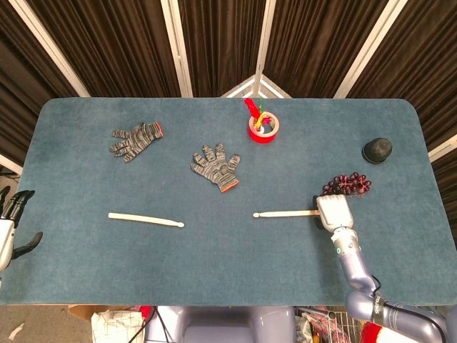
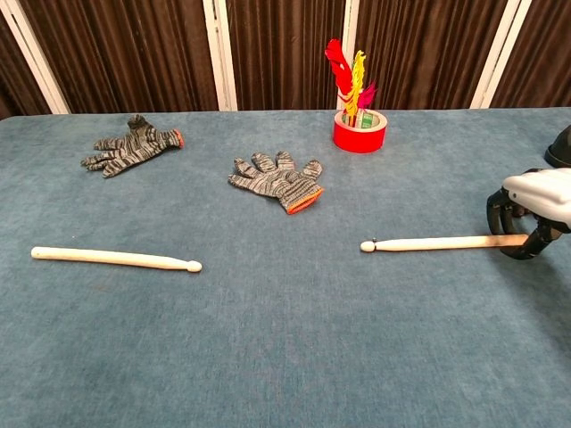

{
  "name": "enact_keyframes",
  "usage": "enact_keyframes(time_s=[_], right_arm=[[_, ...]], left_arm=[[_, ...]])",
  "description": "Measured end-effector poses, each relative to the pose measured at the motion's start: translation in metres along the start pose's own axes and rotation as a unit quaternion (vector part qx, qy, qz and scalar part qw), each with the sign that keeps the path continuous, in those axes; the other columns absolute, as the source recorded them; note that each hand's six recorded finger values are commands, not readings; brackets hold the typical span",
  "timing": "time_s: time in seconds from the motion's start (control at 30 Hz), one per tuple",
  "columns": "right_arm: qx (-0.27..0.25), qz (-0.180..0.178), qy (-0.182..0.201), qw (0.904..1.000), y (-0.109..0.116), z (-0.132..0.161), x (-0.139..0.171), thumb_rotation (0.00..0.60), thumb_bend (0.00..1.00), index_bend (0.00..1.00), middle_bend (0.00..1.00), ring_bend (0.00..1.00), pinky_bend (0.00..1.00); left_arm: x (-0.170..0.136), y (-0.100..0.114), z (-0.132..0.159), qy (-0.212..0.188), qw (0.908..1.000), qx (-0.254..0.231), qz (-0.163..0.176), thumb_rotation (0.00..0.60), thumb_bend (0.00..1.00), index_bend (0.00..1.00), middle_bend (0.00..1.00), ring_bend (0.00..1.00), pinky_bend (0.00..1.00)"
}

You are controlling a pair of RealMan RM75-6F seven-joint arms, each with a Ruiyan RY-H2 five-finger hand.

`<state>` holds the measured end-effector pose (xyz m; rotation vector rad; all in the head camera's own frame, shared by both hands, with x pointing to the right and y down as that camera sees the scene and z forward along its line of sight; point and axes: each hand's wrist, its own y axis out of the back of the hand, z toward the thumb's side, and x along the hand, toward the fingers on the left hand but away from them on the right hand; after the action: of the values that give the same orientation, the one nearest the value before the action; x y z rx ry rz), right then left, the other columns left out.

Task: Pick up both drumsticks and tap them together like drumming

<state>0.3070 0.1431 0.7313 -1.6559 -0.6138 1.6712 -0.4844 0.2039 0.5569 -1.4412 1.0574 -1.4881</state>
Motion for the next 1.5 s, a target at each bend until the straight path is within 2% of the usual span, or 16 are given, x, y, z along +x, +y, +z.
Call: enact_keyframes(time_s=[1.13,1.5], right_arm=[[0.008,-0.002,0.006,0.9999,-0.001,0.003,-0.005,0.6,0.36,0.5,0.51,0.33,0.03],[0.012,-0.003,0.011,0.9999,0.0,0.01,-0.005,0.6,0.37,0.53,0.56,0.38,0.03]], left_arm=[[0.001,-0.003,0.003,-0.005,1.0,0.004,-0.001,0.6,0.34,0.15,0.16,0.0,0.0],[0.002,-0.003,0.001,-0.003,1.0,0.004,-0.001,0.6,0.34,0.15,0.16,0.0,0.0]])
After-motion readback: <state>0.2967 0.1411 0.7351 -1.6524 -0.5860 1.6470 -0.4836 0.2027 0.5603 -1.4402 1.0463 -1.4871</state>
